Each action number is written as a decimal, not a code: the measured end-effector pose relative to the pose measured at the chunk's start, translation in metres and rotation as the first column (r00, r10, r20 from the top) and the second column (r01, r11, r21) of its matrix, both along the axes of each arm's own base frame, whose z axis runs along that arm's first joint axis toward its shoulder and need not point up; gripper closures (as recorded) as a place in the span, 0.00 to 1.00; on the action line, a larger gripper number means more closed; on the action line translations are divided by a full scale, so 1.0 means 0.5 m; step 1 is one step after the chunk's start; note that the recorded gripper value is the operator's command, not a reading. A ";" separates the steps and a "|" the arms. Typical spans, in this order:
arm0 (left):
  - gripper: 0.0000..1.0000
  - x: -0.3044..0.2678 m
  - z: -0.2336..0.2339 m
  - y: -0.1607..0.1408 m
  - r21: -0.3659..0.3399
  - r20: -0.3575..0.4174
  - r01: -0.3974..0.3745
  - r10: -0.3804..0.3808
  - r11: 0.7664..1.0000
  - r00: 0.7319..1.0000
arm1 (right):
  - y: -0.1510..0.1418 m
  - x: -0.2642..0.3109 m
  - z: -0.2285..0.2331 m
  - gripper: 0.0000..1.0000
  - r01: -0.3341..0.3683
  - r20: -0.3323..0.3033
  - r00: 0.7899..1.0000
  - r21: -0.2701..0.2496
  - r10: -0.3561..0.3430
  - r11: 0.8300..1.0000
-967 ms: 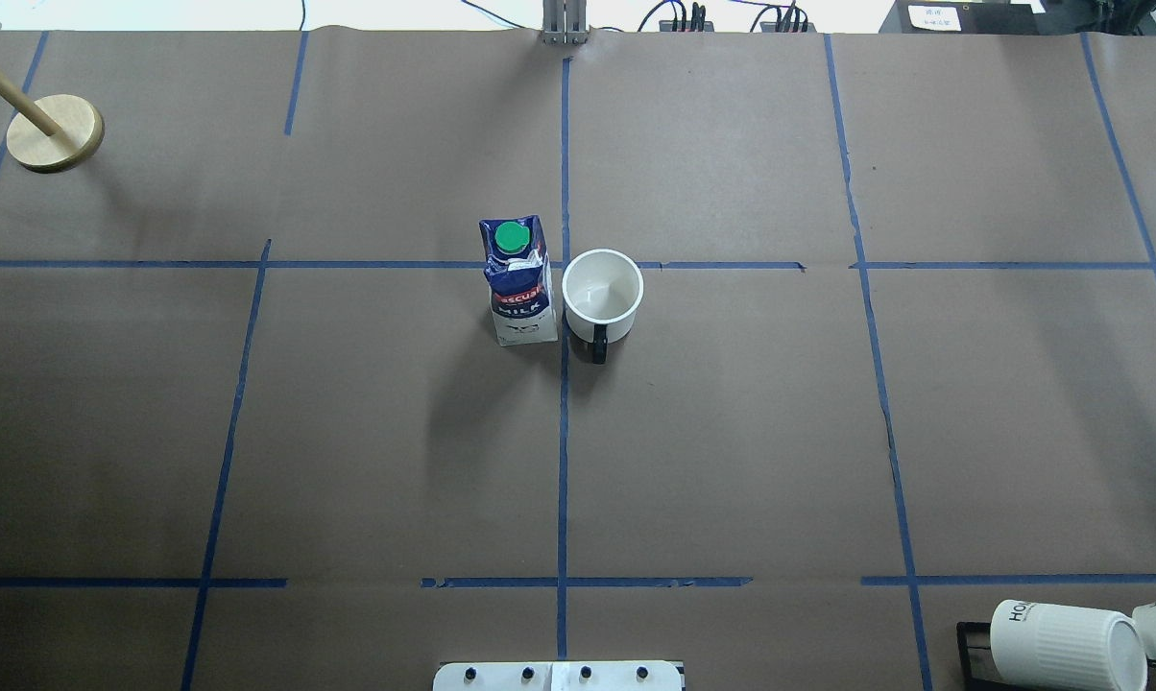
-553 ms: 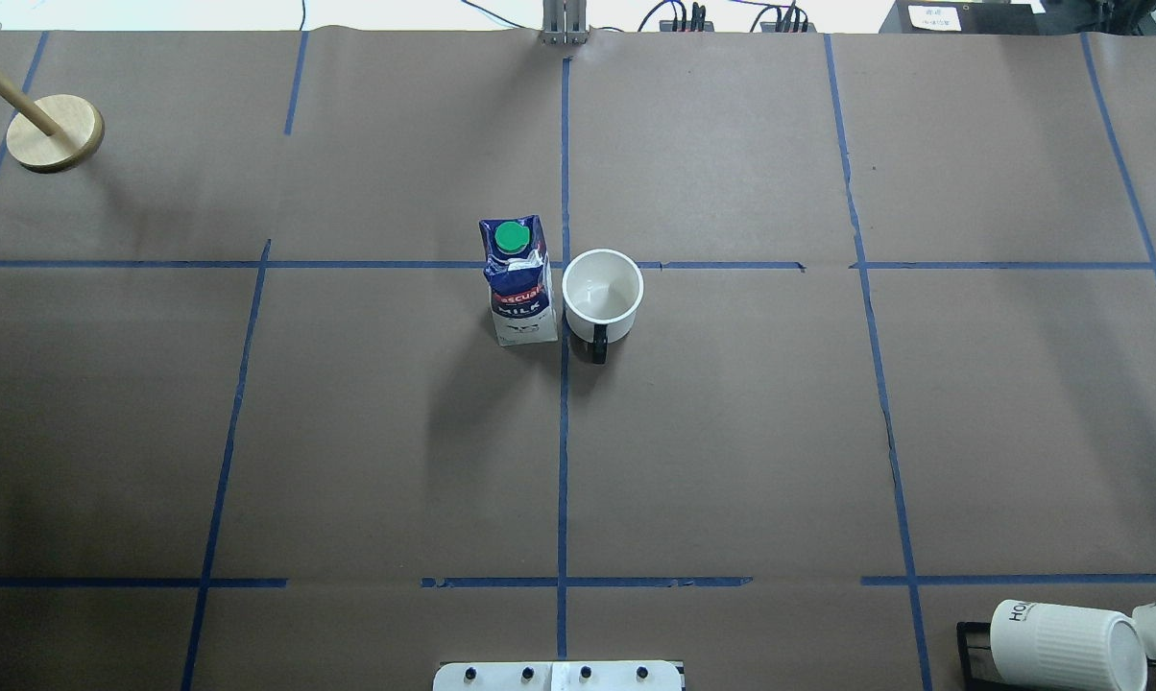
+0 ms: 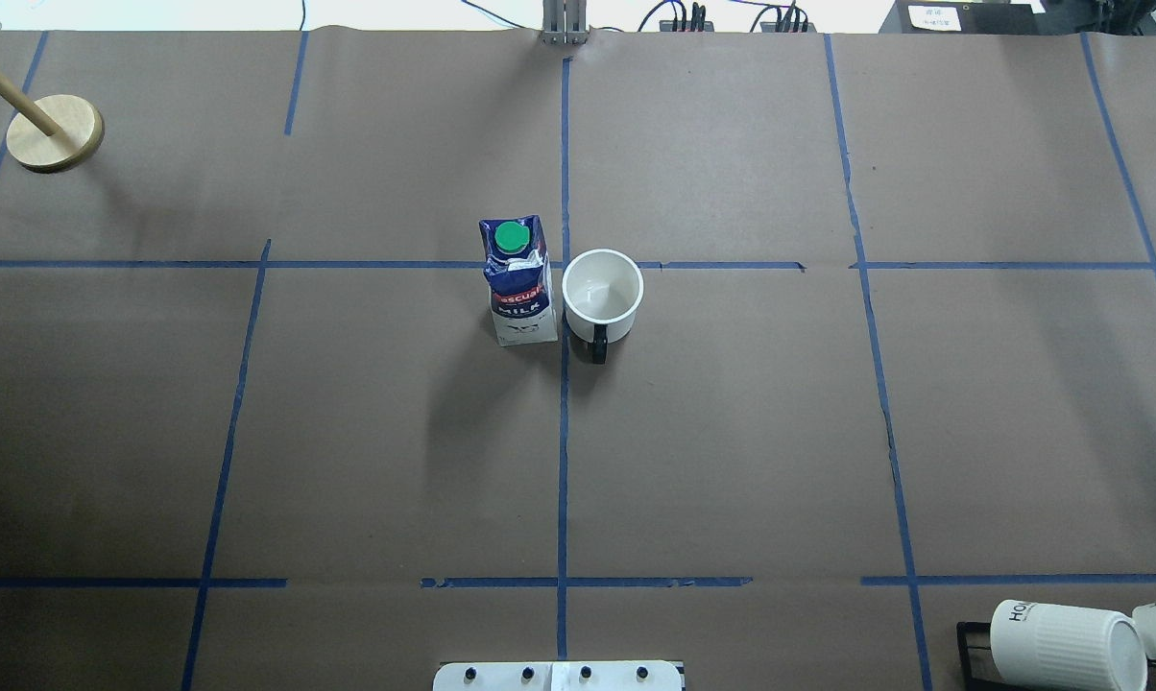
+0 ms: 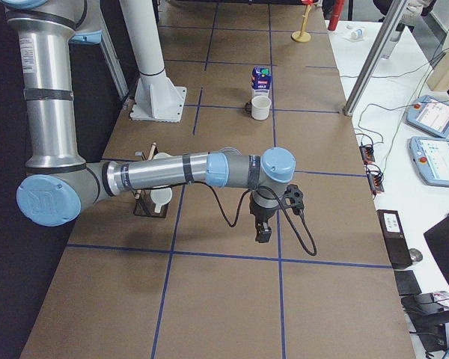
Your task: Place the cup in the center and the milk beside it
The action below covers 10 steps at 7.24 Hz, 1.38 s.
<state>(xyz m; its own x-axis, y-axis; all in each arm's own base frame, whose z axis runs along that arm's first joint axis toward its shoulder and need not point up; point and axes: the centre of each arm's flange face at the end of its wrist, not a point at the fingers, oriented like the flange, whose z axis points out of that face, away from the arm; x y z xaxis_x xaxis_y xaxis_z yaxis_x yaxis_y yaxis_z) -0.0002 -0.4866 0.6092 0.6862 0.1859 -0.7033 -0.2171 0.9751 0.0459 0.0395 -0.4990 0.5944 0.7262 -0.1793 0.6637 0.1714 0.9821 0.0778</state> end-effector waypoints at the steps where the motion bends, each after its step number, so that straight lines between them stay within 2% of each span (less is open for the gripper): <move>1: 0.00 0.000 0.004 0.003 -0.004 0.001 0.000 0.000 1.000 1.000 | 0.000 0.000 0.001 0.00 0.000 0.000 1.000 -0.001 0.000 1.000; 10: 0.00 -0.001 0.008 0.005 -0.008 0.002 0.001 -0.001 1.000 1.000 | 0.000 -0.003 -0.001 0.00 0.000 0.019 1.000 -0.003 0.001 1.000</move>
